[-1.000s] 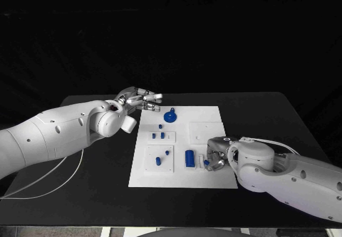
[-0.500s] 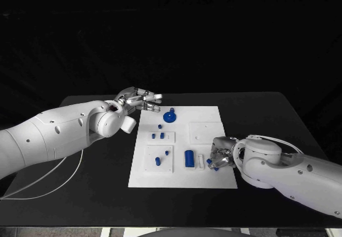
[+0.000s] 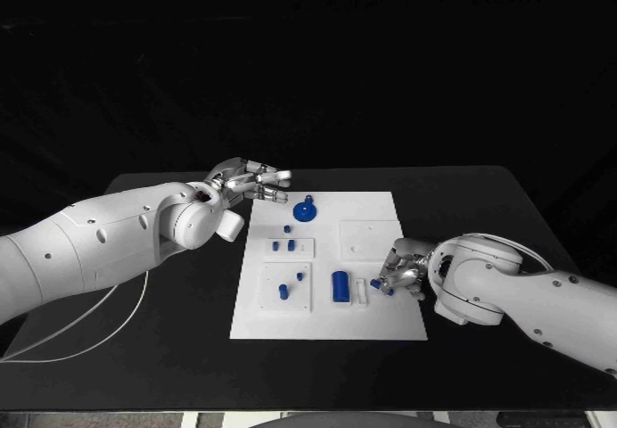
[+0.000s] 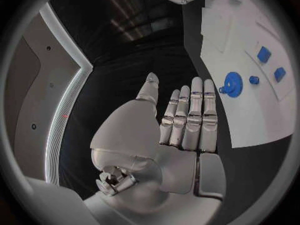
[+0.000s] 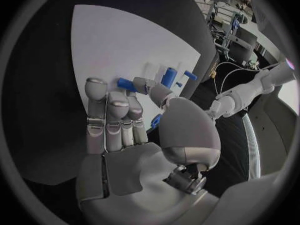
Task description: Assemble the parts on the task board
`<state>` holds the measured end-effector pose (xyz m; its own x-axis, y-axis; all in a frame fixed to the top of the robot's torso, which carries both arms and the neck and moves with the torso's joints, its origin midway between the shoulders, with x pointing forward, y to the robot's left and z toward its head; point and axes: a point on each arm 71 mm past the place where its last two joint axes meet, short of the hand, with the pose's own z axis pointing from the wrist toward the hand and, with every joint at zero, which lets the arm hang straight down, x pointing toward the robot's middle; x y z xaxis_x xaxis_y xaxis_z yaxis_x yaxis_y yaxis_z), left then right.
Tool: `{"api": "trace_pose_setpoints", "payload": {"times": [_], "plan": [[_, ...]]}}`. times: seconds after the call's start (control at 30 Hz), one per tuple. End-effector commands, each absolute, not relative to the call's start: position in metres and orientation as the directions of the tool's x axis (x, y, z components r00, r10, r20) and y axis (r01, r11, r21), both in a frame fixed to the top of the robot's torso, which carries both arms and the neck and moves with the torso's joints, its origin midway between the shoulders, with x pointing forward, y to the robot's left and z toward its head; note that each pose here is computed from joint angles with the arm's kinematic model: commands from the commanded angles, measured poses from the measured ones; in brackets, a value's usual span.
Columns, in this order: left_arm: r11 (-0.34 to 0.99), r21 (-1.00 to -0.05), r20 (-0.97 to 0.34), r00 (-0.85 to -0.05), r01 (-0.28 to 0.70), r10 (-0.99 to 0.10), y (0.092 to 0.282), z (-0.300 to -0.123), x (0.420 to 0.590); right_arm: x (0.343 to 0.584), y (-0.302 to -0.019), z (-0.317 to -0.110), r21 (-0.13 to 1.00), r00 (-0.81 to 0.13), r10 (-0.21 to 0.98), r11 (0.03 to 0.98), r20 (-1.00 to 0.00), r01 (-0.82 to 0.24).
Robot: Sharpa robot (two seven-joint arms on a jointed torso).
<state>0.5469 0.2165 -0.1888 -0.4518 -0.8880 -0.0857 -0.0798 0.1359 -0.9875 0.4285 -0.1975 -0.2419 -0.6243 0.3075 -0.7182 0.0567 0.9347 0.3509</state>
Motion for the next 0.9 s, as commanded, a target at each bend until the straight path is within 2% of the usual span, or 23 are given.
{"api": "trace_pose_setpoints", "payload": {"times": [0.03, 0.4, 0.9], "plan": [[0.134, -0.988, -0.086, -0.466, -0.072, -0.88, 0.2139, -0.188, 0.5462, 0.4258, -0.1974, -0.246, 0.407, -0.655, 0.398, 0.901, -0.643, 0.148], [0.135, -0.988, -0.086, -0.47, -0.073, -0.879, 0.213, -0.1881, 0.5461, 0.4259, -0.1921, -0.2513, 0.421, -0.697, 0.411, 0.891, -0.587, 0.171], [0.136, -0.988, -0.086, -0.471, -0.073, -0.878, 0.2128, -0.1881, 0.5462, 0.4294, -0.1884, -0.2515, 0.391, -0.666, 0.383, 0.909, -0.64, 0.146]]}}
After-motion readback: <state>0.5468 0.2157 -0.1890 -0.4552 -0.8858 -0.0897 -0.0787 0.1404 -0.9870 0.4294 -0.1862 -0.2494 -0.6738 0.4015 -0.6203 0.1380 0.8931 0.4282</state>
